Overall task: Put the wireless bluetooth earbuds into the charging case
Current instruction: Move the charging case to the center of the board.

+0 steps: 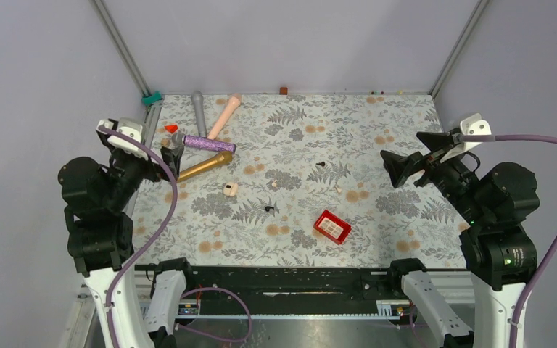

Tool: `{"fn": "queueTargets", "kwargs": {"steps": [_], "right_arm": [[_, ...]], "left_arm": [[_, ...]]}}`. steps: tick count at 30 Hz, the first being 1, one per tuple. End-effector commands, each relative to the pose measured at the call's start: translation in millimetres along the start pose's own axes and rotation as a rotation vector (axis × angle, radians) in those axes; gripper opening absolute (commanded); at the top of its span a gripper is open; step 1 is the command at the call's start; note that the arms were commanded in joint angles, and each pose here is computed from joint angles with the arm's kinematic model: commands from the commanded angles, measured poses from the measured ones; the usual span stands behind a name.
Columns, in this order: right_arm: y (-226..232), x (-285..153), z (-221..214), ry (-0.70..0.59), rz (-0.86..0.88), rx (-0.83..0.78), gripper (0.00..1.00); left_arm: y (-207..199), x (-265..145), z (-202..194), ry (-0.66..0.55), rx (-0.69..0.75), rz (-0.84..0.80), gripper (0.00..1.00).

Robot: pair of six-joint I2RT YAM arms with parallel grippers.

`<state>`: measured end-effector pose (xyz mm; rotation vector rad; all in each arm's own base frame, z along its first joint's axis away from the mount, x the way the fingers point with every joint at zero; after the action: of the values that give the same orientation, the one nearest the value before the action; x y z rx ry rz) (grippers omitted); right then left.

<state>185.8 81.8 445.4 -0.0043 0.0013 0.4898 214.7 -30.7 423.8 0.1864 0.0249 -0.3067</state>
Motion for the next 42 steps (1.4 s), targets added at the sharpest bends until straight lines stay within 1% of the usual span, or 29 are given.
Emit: {"fn": "queueTargets", "kwargs": {"steps": [1, 4, 9, 15, 19, 23, 26, 28, 35, 39, 42], "right_arm": [[-14.5, 4.1, -3.1, 0.006, -0.067, -0.034, 0.98], [-31.2, 13.8, -20.0, 0.062, -0.132, -0.045, 0.98], [-56.7, 40.2, -60.4, 0.204, -0.199, -0.053, 0.98], [-78.2, 72.0, -90.9, 0.34, -0.225, -0.06, 0.98], [-88.4, 85.2, -111.5, 0.392, -0.253, -0.045, 0.98], [-90.4, 95.4, -134.4, 0.436, -0.247, -0.013, 0.98], [-100.1, 94.6, -136.9, 0.467, -0.295, -0.029, 0.98], [-106.5, 93.7, -141.1, 0.493, -0.324, -0.042, 0.98], [-111.4, 100.8, -169.8, 0.622, -0.302, -0.021, 0.99], [-114.7, 110.3, -189.8, 0.686, -0.282, -0.001, 0.99], [-118.6, 116.8, -208.2, 0.748, -0.268, -0.004, 0.99]], "left_arm": [[-5.0, 0.9, -17.7, 0.014, 0.082, -0.04, 0.99], [-13.7, 8.7, -34.1, 0.043, 0.054, -0.106, 0.99], [-23.8, 21.3, -58.1, 0.092, 0.005, -0.195, 0.99], [-17.9, 33.1, -83.9, 0.166, 0.009, -0.18, 0.99], [-17.8, 49.2, -110.5, 0.263, -0.004, -0.173, 0.98], [-40.7, 67.0, -137.6, 0.359, 0.002, -0.253, 0.99], [-57.4, 75.5, -149.1, 0.4, 0.023, -0.317, 0.98], [-63.3, 79.1, -151.8, 0.411, 0.048, -0.343, 0.99], [-78.9, 71.8, -168.8, 0.391, 0.108, -0.443, 0.99], [-91.8, 70.5, -180.8, 0.341, 0.099, -0.493, 0.98], [-97.3, 69.8, -188.6, 0.348, 0.072, -0.511, 0.99]]}}
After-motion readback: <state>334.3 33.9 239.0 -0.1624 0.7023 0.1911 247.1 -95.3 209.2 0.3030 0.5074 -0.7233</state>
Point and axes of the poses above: each gripper's point midway between its finger pads, its own x axis out along the fingers, its own y axis along the line the jaws close on, z = x × y, the point moved 1 cm from there along -x, back along the fingers, and after that the axes turned 1 degree about x, right-handed, at the moved point
